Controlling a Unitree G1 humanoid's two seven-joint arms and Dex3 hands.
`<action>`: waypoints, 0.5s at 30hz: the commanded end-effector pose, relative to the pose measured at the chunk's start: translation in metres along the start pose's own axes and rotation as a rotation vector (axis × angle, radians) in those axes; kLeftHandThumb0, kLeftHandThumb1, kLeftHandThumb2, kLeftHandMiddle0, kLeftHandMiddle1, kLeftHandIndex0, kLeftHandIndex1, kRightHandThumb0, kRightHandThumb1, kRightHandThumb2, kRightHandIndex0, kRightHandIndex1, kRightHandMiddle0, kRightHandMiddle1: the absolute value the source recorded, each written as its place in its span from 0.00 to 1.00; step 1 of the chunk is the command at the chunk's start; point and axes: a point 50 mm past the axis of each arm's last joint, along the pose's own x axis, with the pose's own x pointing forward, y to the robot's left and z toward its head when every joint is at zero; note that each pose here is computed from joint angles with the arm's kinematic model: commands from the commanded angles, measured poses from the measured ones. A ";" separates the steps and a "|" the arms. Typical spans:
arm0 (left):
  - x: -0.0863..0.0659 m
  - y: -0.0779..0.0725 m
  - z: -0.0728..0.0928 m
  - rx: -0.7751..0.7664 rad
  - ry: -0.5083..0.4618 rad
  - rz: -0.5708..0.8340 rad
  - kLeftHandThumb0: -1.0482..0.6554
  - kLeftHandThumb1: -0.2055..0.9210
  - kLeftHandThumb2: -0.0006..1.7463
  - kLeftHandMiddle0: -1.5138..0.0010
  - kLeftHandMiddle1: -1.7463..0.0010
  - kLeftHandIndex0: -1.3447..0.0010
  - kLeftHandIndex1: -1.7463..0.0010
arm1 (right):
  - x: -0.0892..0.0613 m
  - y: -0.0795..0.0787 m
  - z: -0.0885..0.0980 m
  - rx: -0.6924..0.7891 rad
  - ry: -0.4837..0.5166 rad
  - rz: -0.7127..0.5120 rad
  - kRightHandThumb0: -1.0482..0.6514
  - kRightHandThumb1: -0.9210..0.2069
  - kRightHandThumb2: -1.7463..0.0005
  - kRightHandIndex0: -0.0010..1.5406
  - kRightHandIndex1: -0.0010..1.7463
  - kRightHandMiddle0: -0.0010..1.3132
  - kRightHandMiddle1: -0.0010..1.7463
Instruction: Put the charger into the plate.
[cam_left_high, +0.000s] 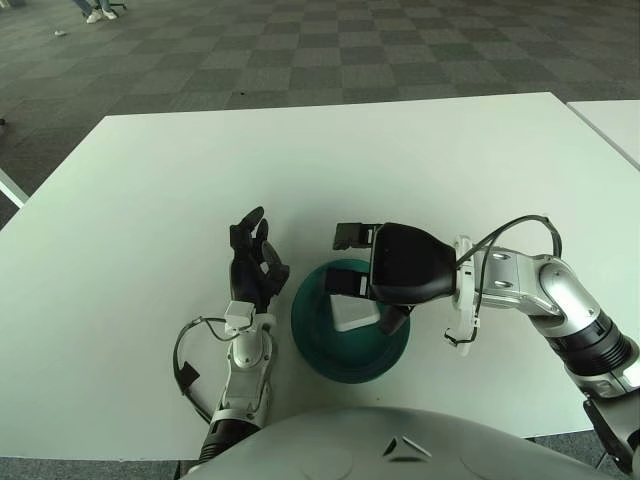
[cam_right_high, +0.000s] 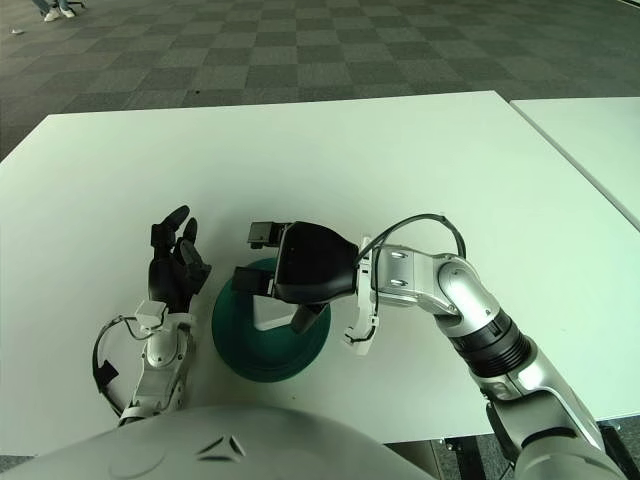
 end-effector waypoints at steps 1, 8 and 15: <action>-0.036 -0.026 -0.028 -0.142 0.217 0.115 0.17 1.00 0.57 0.77 0.97 1.00 0.52 | 0.001 0.002 -0.003 -0.023 -0.019 0.030 0.01 0.00 0.44 0.10 0.06 0.00 0.21; -0.035 -0.027 -0.029 -0.174 0.222 0.197 0.20 1.00 0.60 0.74 0.97 1.00 0.50 | 0.000 0.009 0.002 0.008 -0.026 0.005 0.00 0.00 0.43 0.02 0.01 0.00 0.03; -0.034 -0.029 -0.029 -0.155 0.190 0.176 0.22 1.00 0.60 0.73 0.96 1.00 0.48 | 0.001 0.009 0.002 0.033 -0.022 -0.011 0.00 0.00 0.43 0.00 0.00 0.00 0.00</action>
